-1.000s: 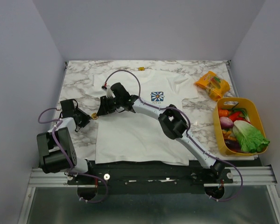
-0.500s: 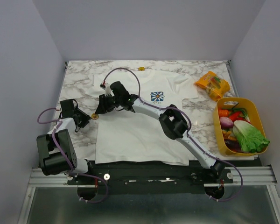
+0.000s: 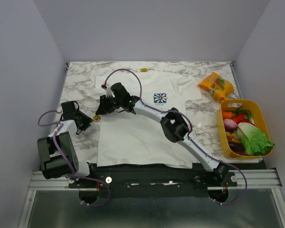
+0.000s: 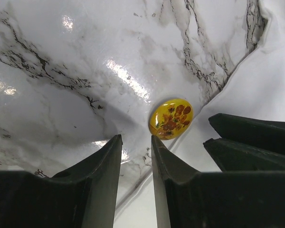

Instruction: Pin the brooch onto the clothing

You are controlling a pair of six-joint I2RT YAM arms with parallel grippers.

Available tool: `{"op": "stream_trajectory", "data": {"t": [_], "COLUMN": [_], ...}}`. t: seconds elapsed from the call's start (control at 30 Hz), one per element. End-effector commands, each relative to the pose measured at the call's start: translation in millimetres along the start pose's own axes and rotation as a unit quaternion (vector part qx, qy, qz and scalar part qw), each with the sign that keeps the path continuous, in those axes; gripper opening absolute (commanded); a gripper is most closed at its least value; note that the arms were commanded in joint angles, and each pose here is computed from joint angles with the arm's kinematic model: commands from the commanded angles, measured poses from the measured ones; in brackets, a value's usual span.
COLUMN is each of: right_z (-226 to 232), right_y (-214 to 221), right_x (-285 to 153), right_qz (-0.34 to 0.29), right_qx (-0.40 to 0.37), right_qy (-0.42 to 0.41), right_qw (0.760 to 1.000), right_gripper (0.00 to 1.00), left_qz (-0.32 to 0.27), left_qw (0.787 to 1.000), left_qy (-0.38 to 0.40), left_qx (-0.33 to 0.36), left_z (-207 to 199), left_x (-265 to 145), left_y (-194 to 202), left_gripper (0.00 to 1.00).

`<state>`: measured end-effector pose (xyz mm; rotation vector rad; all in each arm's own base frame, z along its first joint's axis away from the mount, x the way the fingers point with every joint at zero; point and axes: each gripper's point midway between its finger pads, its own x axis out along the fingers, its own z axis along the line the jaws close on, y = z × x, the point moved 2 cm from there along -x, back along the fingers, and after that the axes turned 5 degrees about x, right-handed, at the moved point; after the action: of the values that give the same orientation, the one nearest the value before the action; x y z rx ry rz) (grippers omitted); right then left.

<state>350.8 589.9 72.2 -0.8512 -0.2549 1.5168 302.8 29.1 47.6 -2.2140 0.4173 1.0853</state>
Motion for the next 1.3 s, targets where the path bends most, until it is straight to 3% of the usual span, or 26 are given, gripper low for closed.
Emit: {"op": "stream_trajectory", "data": {"t": [0.0, 0.3, 0.7, 1.27], "right_z": [-5.5, -11.5, -21.2, -30.9], "right_y": [15.6, 41.9, 61.4, 64.1], "right_x": [5.3, 4.9, 6.2, 2.0], "right_qz": [0.021, 0.065, 0.091, 0.096], "right_qx": [0.026, 0.092, 0.143, 0.165], "right_qy": [0.013, 0.007, 0.016, 0.026], "right_qw": [0.999, 0.994, 0.985, 0.981], "right_gripper": [0.44, 0.44, 0.44, 0.45], "left_qz": [-0.020, -0.023, 0.053, 0.104], "left_qw": [1.000, 1.000, 0.999, 0.994], "left_qy": [0.002, 0.001, 0.006, 0.027], "left_qx": [0.004, 0.007, -0.003, 0.030], "left_z": [-6.2, -12.1, -7.8, -16.3], "left_x": [-4.7, 0.5, 36.4, 28.9], "left_y": [-12.9, -24.4, 2.0, 25.1], "left_gripper": [0.43, 0.55, 0.56, 0.54]}}
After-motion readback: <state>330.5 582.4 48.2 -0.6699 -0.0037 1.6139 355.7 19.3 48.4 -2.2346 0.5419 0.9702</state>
